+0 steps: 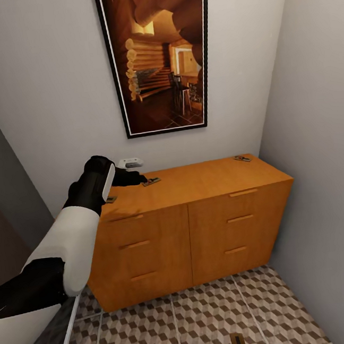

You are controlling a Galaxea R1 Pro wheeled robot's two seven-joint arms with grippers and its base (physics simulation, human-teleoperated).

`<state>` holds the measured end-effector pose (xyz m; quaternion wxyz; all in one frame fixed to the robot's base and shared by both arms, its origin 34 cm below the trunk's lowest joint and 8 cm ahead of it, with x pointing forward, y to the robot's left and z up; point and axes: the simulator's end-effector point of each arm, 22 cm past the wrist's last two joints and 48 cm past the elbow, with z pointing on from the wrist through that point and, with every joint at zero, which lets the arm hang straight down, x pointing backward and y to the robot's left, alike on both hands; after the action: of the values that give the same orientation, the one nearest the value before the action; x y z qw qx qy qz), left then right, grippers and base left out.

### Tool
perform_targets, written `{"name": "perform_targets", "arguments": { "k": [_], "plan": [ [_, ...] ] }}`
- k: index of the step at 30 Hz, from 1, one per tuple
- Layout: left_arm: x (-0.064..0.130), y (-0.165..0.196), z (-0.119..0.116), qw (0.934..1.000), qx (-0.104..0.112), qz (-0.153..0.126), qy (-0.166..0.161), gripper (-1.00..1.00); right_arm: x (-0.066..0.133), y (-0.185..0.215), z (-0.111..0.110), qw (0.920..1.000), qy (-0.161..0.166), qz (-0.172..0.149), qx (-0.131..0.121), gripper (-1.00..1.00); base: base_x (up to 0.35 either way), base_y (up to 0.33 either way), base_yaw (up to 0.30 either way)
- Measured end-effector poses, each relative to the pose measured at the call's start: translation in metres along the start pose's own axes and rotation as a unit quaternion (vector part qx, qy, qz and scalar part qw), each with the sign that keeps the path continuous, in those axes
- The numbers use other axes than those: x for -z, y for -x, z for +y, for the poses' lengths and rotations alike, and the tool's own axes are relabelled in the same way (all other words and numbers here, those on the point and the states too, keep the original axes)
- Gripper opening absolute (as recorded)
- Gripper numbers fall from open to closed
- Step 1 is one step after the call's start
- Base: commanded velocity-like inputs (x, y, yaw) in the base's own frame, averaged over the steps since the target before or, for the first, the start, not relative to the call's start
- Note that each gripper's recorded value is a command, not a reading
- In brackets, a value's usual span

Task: Take the four mousetraps from the cabinet in the bathroom and place them on the bathroom floor. Make sure all four end up on the same floor surface, and ensure that at least two of them are either under or directly next to the same bathroom sink.

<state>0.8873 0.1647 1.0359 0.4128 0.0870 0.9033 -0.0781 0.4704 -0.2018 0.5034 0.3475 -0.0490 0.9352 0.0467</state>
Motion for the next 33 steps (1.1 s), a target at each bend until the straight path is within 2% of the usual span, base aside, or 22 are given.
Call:
{"name": "perform_targets", "arguments": {
  "k": [22, 33],
  "plan": [
    [-0.0001, 0.0000, 0.0001, 1.0000, 0.000, 0.000, 0.000, 1.00, 0.0000, -0.0001, 0.0003, 1.0000, 0.001, 0.000, 0.000, -1.00, 0.003, 0.001, 0.000],
    [-0.0002, -0.0011, 0.0001, 1.0000, 0.000, 0.001, 0.000, 1.00, 0.0003, -0.0002, 0.0000, 1.0000, 0.000, 0.000, 0.000, -1.00, 0.154, 0.056, 0.000]
  ]
}}
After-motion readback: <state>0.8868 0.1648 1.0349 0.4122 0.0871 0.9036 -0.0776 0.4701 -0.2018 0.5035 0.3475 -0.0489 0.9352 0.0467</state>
